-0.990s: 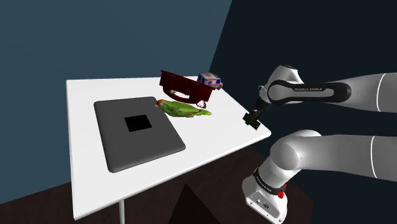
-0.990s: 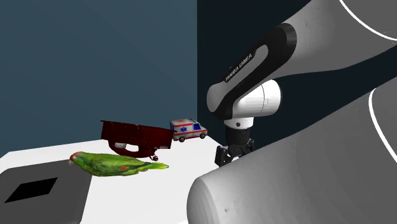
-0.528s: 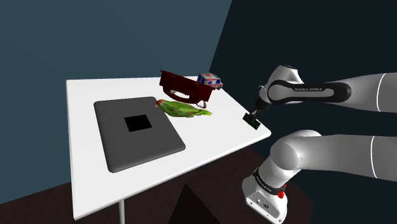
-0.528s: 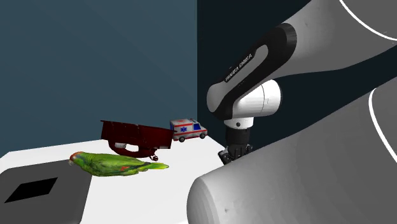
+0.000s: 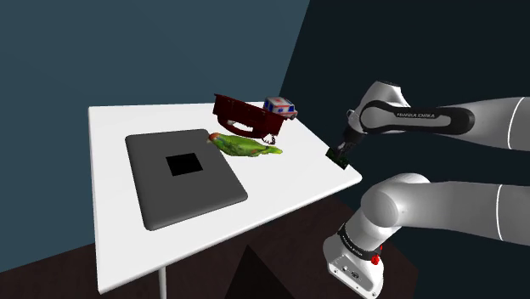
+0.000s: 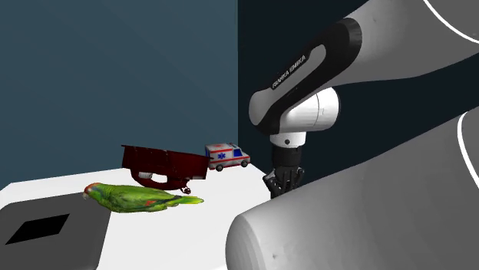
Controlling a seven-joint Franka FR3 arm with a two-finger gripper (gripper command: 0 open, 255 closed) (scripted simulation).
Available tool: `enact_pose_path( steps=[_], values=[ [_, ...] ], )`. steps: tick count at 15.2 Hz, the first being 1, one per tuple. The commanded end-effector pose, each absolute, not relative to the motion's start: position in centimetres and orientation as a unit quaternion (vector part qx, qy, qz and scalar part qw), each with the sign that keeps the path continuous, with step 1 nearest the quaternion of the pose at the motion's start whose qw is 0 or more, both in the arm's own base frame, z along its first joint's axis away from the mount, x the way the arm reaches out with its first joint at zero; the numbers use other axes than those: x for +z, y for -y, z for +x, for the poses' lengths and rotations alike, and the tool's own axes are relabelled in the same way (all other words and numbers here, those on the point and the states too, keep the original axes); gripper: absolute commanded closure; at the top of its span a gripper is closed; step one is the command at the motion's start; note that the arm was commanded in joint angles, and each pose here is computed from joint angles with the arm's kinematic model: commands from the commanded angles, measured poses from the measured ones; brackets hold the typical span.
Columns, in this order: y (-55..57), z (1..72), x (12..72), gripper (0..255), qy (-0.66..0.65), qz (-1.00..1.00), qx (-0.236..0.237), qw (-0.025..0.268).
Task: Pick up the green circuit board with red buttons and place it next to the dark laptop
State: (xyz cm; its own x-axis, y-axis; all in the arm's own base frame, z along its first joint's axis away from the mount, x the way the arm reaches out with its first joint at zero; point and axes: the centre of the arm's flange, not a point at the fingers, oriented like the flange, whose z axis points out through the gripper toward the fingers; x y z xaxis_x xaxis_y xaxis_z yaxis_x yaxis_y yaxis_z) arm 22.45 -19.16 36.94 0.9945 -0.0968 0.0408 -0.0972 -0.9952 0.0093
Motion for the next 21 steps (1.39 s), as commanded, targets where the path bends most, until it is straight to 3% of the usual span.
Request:
enact_pose_path(
  steps=[1, 21],
  values=[
    [19.2, 22.3, 38.1, 255, 0.049, 0.999, 0.02, 0.005],
    [15.6, 23.9, 47.0, 255, 0.049, 0.999, 0.02, 0.005]
  ],
)
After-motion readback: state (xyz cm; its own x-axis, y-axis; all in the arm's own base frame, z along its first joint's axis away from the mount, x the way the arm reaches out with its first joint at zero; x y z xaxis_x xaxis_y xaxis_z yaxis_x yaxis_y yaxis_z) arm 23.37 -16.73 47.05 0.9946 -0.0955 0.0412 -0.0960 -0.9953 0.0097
